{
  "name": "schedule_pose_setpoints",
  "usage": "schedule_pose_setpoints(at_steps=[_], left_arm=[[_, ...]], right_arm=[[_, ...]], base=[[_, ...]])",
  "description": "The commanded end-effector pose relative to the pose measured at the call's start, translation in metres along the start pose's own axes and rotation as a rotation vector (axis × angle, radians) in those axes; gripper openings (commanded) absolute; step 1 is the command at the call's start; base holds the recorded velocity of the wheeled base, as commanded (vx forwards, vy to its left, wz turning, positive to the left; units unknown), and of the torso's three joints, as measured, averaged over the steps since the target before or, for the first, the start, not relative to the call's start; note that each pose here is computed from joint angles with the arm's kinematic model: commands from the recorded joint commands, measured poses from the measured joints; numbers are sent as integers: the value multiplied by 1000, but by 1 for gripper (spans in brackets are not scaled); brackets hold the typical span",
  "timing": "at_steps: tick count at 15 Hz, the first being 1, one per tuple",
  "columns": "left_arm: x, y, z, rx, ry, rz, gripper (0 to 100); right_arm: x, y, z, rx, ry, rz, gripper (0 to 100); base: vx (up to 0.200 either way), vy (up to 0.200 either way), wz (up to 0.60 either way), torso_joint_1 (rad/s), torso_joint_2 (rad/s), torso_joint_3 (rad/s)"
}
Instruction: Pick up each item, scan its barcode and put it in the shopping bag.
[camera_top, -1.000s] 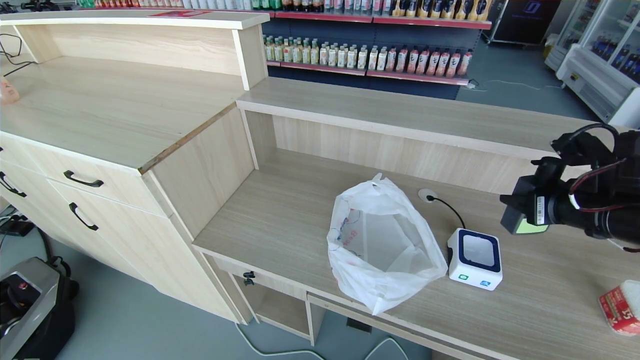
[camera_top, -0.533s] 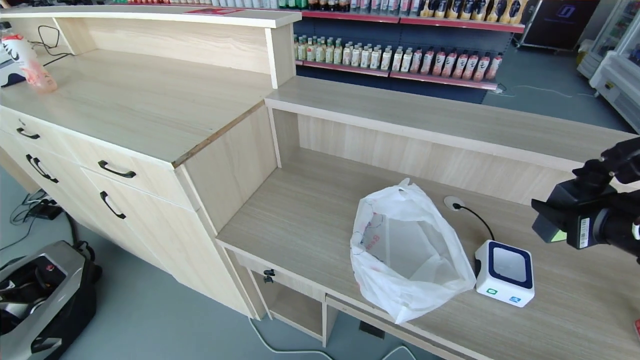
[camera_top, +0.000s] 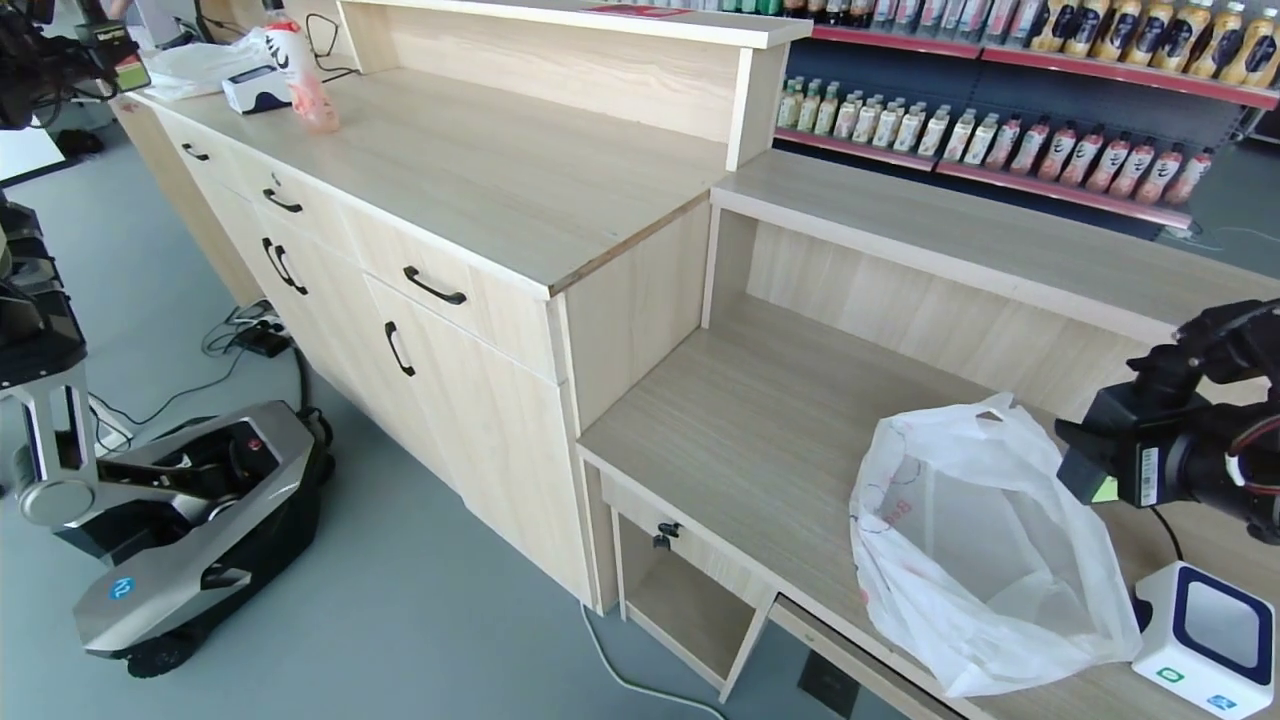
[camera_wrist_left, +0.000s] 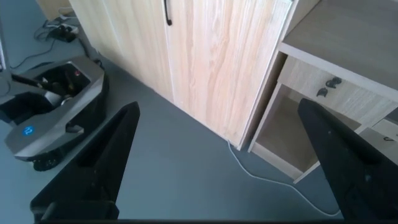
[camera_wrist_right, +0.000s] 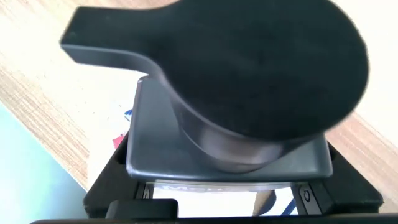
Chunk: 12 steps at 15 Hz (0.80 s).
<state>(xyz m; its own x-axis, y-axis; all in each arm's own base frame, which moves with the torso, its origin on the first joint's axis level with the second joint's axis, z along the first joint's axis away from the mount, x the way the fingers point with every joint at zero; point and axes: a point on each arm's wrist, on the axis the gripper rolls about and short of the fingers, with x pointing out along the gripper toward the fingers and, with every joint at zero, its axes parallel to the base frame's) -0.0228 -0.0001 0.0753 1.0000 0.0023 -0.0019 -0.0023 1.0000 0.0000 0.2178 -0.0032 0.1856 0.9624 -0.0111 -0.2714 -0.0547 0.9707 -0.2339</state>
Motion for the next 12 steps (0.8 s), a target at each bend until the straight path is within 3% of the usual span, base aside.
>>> schedule_pose_setpoints(at_steps=[1,2,9,12], left_arm=[[0,0,0,0,0,1,100],[0,0,0,0,0,1,100],[0,0,0,0,0,1,100],[0,0,0,0,0,1,100]], right_arm=[[37,0,-17,41,101,64,0],[54,1,-23,47,121,111,0],[95,7,-62,57,233,135,0],[112,8,-75,61,239,146,0]], base=[[0,0,0,0,0,0],[0,0,0,0,0,0],[0,0,0,0,0,0],[0,0,0,0,0,0]])
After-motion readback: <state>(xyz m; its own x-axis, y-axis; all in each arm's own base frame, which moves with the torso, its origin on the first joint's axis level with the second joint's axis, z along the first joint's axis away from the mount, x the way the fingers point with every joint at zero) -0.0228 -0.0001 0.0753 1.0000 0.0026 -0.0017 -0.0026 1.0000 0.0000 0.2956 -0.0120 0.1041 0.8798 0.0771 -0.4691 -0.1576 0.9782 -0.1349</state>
